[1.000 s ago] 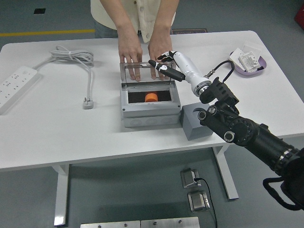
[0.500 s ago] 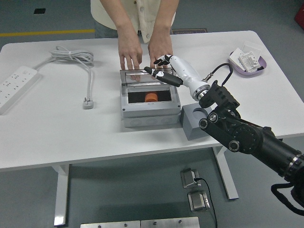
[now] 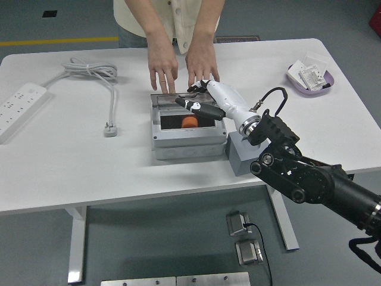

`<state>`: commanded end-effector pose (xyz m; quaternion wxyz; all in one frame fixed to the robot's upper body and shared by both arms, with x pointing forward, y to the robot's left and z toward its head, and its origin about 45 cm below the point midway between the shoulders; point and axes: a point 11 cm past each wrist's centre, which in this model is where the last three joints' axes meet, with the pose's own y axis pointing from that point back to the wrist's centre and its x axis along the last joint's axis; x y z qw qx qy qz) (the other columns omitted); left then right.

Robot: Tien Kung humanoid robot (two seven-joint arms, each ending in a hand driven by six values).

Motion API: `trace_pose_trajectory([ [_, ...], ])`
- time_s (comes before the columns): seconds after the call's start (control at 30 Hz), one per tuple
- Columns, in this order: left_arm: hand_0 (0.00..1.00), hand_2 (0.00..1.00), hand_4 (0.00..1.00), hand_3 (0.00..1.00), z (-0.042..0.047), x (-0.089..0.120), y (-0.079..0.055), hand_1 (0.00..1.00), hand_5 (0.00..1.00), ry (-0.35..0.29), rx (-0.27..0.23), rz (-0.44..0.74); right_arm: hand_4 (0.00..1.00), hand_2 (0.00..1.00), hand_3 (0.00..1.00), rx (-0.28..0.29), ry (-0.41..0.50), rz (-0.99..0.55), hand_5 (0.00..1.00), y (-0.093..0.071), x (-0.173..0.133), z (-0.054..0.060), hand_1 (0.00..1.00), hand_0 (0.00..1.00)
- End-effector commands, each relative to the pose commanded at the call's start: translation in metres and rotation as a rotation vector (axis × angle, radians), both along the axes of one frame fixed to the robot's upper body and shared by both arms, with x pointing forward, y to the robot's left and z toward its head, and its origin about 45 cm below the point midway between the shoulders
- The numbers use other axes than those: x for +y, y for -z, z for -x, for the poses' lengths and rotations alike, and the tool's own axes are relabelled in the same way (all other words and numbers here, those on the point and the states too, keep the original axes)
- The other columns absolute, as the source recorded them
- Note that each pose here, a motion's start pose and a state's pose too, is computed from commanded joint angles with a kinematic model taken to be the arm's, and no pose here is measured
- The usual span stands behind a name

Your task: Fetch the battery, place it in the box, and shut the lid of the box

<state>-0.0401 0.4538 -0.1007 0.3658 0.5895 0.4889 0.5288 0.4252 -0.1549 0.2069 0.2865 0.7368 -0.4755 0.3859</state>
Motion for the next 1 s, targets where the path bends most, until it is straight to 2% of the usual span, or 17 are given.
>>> trace_pose_trajectory([
  [0.73, 0.602, 0.686, 0.695, 0.728, 0.0015, -0.007, 0.003, 0.672, 0.469, -0.012, -0.002, 0.011, 0.989, 0.716, 0.715, 0.048, -0.029, 0.036, 0.998, 0.017, 0.002, 0.026, 0.721, 0.802],
  [1.0, 0.602, 0.686, 0.694, 0.728, 0.0035, -0.008, 0.003, 0.672, 0.469, -0.014, 0.001, 0.013, 0.984, 0.713, 0.714, 0.043, 0.006, 0.057, 0.998, 0.014, -0.011, 0.022, 0.718, 0.798],
])
